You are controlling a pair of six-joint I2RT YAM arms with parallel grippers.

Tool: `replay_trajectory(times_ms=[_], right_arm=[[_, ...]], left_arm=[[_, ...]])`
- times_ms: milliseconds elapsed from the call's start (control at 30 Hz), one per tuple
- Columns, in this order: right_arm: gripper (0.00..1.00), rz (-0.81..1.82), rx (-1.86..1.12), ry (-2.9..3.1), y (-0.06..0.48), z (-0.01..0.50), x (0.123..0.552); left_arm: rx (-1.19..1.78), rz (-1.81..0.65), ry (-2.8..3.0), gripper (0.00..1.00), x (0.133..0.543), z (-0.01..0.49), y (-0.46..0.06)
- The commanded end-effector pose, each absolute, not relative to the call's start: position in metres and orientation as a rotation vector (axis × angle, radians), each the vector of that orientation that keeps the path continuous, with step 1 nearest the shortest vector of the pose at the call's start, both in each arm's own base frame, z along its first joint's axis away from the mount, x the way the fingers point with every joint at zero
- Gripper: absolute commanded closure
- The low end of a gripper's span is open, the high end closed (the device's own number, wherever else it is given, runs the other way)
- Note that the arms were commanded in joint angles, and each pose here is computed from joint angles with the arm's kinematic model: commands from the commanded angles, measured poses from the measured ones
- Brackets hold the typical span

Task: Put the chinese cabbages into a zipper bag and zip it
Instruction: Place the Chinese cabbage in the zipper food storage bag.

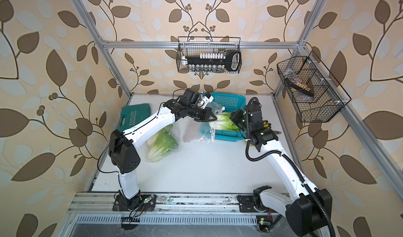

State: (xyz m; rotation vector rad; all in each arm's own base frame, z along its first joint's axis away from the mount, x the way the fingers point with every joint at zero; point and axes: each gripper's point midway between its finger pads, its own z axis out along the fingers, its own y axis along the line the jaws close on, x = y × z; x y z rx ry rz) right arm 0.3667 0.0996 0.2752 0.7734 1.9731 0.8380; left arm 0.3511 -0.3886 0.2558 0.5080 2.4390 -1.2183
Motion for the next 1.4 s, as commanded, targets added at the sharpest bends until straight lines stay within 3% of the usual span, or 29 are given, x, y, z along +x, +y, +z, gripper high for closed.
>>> replay_trajectory(times_ms=[0, 167, 467, 800, 1000, 1367], right_arm=[[1.0, 1.149, 0.806, 1.863, 0.111, 0.309, 0.364], [1.0, 1.275, 0.862, 1.836, 0.121, 0.312, 0.361], [1.0, 0.983, 0.875, 1.905, 0.131, 0.282, 0.35], [1.0, 1.351, 1.005, 1.744, 0.124, 0.312, 0.36], [1.0, 1.544, 0.95, 1.726, 0.142, 0.336, 0.358], [1.0, 1.318, 0.897, 1.881, 0.172, 0.294, 0.349]], left_arm=[[0.628, -1.245, 2.334, 1.0, 0.334, 0.292, -0.388], [0.65, -1.297, 2.271, 1.0, 0.324, 0.305, -0.386], [0.654, -1.422, 2.145, 1.0, 0.308, 0.333, -0.385], [0.79, -1.443, 2.032, 1.0, 0.282, 0.309, -0.376], [0.771, -1.41, 2.018, 1.0, 0.29, 0.302, -0.363], [0.744, -1.549, 1.842, 1.0, 0.291, 0.345, -0.364]])
